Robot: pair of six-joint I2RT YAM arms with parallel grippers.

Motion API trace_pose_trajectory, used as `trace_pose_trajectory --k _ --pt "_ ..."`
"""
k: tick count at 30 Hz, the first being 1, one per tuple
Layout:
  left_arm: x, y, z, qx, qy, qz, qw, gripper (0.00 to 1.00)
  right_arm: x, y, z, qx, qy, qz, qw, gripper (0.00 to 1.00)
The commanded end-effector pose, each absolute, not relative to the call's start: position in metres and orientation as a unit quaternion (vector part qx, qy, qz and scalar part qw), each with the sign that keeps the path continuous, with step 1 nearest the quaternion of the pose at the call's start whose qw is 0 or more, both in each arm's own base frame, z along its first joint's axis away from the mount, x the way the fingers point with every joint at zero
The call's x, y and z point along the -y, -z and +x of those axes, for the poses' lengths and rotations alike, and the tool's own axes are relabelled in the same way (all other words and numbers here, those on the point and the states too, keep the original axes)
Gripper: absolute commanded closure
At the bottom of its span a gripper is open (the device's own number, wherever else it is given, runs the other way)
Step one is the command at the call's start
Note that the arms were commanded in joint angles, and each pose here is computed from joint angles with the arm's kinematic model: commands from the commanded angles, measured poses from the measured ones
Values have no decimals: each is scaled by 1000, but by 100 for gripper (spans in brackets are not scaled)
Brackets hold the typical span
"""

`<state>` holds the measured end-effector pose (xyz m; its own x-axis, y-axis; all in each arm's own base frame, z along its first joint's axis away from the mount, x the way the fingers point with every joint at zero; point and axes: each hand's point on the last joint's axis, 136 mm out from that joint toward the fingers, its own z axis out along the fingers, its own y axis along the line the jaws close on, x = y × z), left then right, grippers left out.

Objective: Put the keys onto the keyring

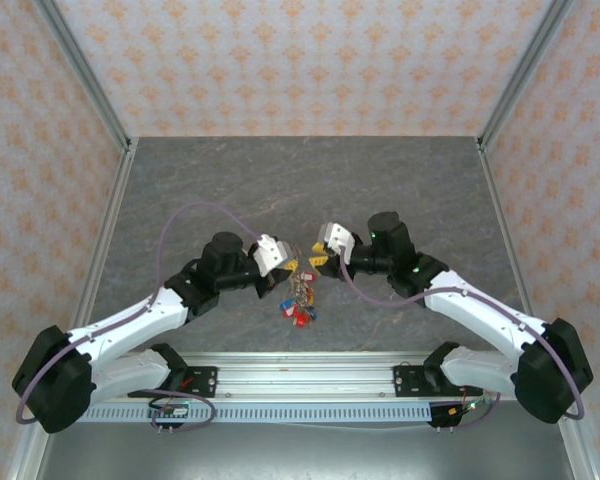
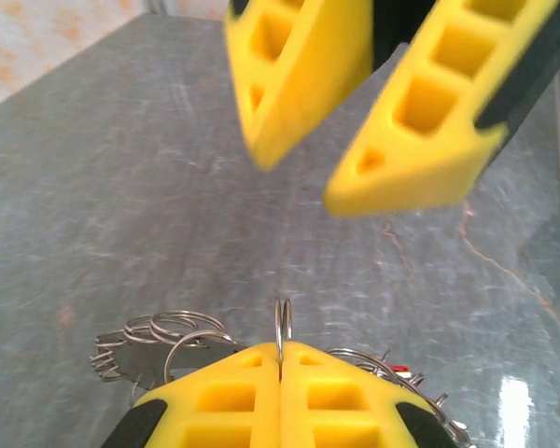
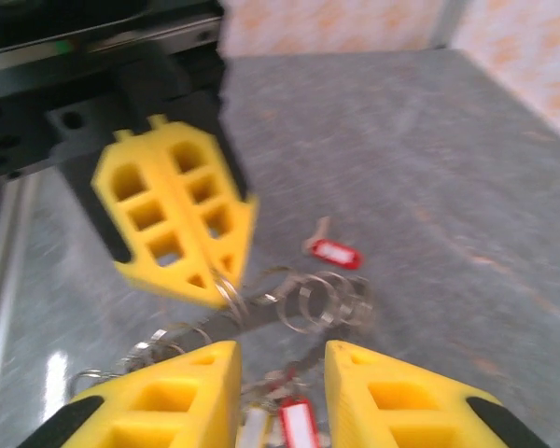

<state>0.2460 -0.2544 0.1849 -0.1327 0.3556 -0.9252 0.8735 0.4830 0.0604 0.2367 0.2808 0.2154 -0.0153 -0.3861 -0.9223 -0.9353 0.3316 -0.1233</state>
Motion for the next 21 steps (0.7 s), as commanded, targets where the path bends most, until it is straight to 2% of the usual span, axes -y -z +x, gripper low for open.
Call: trace_pose_trajectory --k 1,4,7,9,11,13,15,21 --pt "238 -223 259 -701 258 387 541 100 -264 -232 281 -719 -258 -361 535 71" --pt "219 -242 262 -705 241 357 563 100 -259 -228 302 -760 -263 -274 528 72" --pt "199 -256 261 -713 212 328 583 100 -252 -214 326 -807 -264 -170 501 79" --pt "184 -262 261 -721 187 307 592 100 -258 -205 333 -826 -276 -139 472 74" --pt "169 -268 260 -728 163 287 601 100 -264 -193 340 -846 -285 -105 439 73" --pt "155 -274 259 -730 141 268 613 100 -275 -183 343 -859 -295 -104 404 70" --pt "140 -281 257 -733 119 247 623 100 -284 -171 350 -876 -303 -77 368 71" --pt "108 -306 248 -732 65 203 647 100 -337 -136 350 -900 -351 -94 240 73"
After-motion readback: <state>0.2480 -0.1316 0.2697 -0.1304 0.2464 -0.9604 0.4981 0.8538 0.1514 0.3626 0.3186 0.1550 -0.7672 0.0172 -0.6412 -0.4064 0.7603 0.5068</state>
